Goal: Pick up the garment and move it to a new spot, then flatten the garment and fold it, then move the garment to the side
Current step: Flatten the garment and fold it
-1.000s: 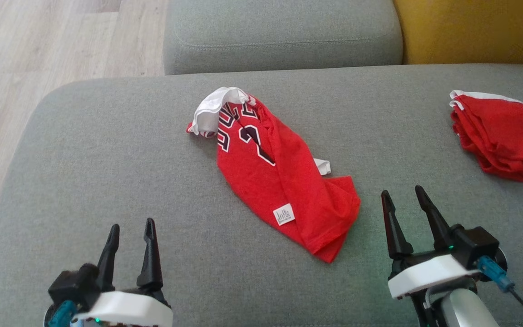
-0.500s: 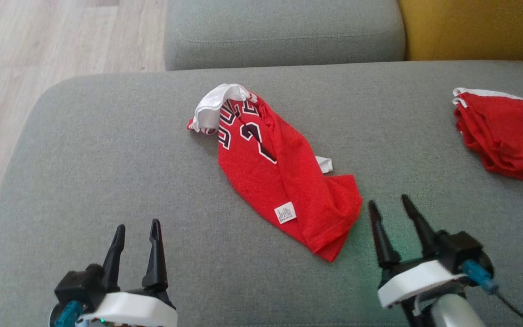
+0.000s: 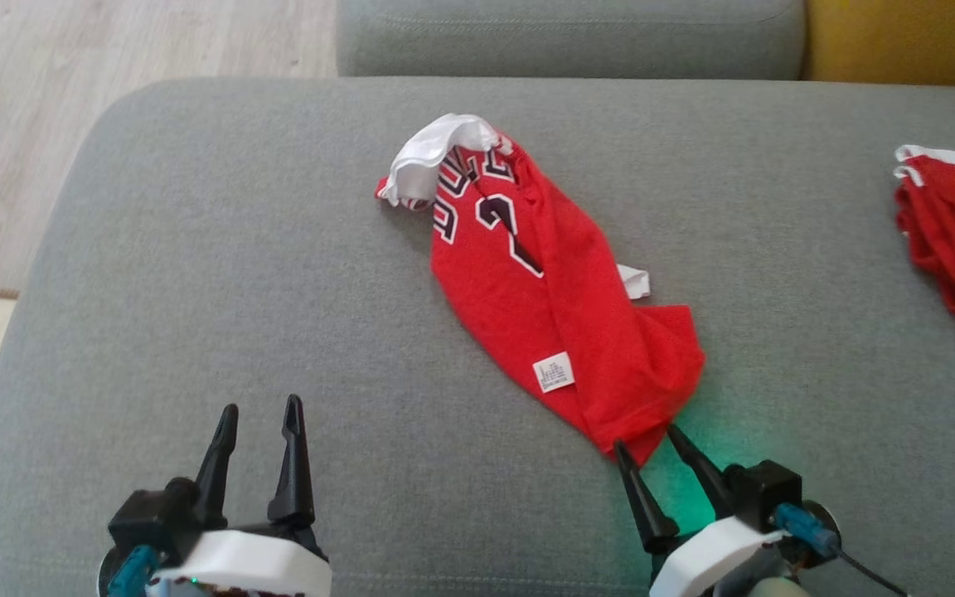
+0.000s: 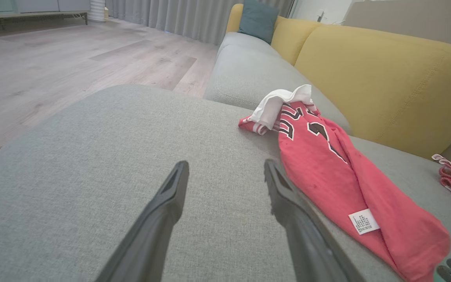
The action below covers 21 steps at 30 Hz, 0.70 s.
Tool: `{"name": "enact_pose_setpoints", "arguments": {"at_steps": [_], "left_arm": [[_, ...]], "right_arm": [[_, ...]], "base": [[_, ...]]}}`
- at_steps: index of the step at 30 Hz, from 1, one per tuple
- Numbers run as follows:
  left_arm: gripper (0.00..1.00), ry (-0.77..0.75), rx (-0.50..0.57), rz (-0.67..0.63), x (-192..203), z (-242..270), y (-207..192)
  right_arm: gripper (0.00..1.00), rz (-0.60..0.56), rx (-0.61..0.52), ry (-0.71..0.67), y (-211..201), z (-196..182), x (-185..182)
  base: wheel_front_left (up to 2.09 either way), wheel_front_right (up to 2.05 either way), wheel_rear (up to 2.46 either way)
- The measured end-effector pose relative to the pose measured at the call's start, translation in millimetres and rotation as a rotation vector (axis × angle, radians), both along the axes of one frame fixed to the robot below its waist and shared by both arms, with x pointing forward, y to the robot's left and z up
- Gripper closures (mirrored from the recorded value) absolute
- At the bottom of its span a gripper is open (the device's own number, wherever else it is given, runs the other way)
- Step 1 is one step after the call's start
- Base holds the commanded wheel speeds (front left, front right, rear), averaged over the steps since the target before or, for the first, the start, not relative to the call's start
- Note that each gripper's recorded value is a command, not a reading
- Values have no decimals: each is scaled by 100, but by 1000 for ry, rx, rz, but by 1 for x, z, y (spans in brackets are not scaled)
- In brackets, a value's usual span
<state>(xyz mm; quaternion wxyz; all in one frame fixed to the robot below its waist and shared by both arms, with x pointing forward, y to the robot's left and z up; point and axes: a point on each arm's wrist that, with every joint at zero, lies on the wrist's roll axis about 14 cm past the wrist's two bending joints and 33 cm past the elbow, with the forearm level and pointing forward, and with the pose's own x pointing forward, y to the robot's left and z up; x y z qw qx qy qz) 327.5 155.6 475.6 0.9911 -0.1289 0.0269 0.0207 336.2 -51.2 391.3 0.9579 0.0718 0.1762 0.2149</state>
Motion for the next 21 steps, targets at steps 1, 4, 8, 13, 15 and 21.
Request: {"name": "enact_pose_setpoints", "arguments": {"at_steps": [1,4,8,13,15,21], "left_arm": [[0,5,0,6,0,-1,1],[0,13,0,20,-1,-4,5],[0,17,-3,23,-1,-5,6],[0,10,-4,27,3,-3,6],[0,9,-5,29,4,-3,7],[0,9,-3,42,4,-3,11]], "right_arm": [[0,7,-2,12,2,-3,-1],[0,21,-1,36,6,-10,-2],[0,38,-5,47,10,-14,1],[65,56,-7,4,16,-5,19],[100,59,-8,-11,18,-2,25],[100,20,3,-59,9,11,40]], "base": [[0,0,0],[0,0,0],[0,0,0],[0,0,0],[0,0,0],[0,0,0]]}}
